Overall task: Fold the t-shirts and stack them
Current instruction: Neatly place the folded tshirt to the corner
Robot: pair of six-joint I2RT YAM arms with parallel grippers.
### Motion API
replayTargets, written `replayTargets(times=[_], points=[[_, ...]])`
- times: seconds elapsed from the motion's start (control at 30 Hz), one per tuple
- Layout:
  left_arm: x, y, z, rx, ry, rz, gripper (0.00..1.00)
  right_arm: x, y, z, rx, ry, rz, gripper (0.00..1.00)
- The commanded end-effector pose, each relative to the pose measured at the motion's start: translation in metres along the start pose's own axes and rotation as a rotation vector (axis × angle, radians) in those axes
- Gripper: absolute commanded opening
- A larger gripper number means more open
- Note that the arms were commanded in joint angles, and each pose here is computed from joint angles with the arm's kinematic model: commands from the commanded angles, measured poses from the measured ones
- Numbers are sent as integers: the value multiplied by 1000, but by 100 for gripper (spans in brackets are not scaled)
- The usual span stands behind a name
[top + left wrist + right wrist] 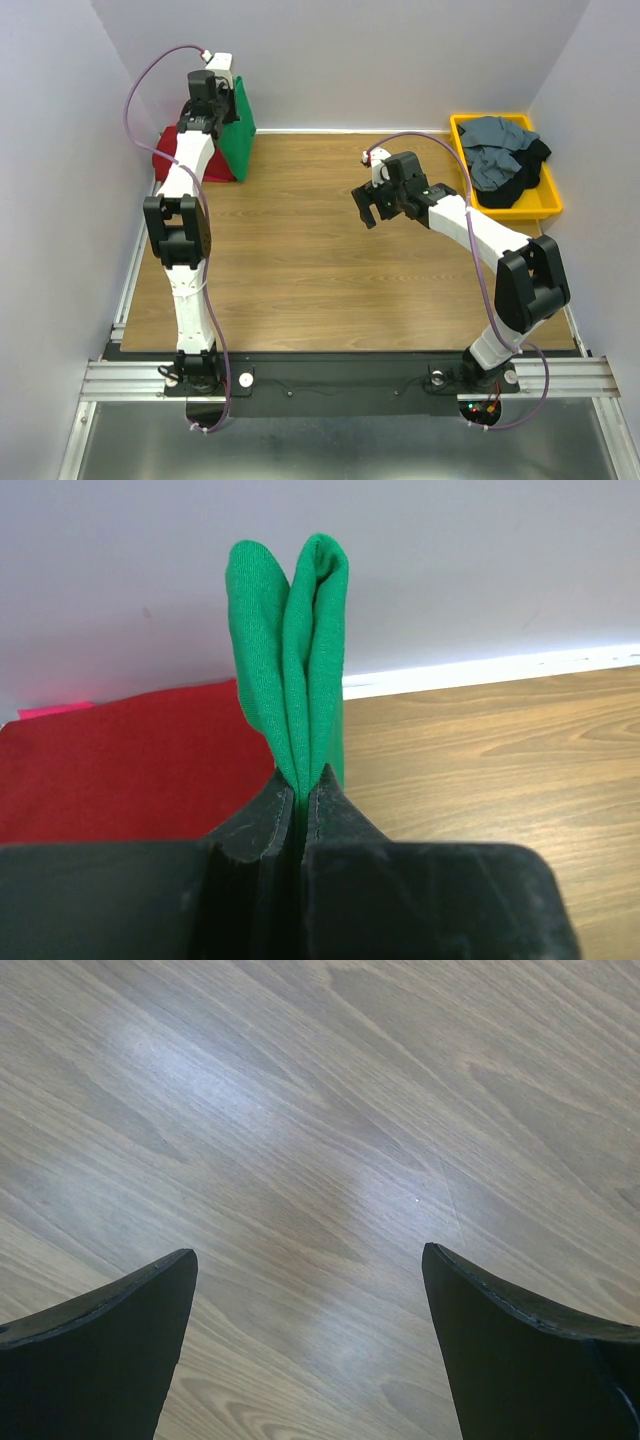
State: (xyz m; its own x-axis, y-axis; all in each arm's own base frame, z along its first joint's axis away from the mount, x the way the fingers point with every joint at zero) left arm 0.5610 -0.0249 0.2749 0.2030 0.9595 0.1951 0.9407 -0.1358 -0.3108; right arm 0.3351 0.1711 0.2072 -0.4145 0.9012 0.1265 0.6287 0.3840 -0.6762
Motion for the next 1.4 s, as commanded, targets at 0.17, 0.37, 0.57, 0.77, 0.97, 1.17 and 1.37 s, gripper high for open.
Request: replayTargets(times=[0.17,0.37,0.57,0.77,0.97,1.17,1.37], points=[[20,-55,-97,-273,29,-49,0,2,-1,-6,-26,6,-12,100],[27,-51,-91,-259,40,-67,0,2,-1,-7,-28,5,-9,100],[49,-35,-65,-184,65,-83,0,2,2,-6,-20,7,-11,100],[88,-19,-22,-112,56,-114,0,2,4,-6,-17,7,-12,100],[113,-3,1,-69,137,-127,0,2,9,-6,-5,14,-22,100],[139,9,39,-16,164,-171,0,3,10,-7,0,14,-23,100],[159,17,57,-37,193,-196,0,3,11,-7,11,13,-26,100]])
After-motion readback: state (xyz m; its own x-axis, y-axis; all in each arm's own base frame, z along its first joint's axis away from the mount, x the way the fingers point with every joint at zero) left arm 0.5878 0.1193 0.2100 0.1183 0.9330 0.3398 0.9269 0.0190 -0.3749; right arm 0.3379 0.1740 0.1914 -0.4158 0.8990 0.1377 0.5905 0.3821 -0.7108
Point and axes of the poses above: each gripper's point midway between its finger pads, its own y axis out along the fingers, its own x axis along the line the jaws close on, z = x × y, the point moved 10 cm from there along -y, back along the fingers, and after that the axes turned 13 degrees about y, right-handed, at the moved point
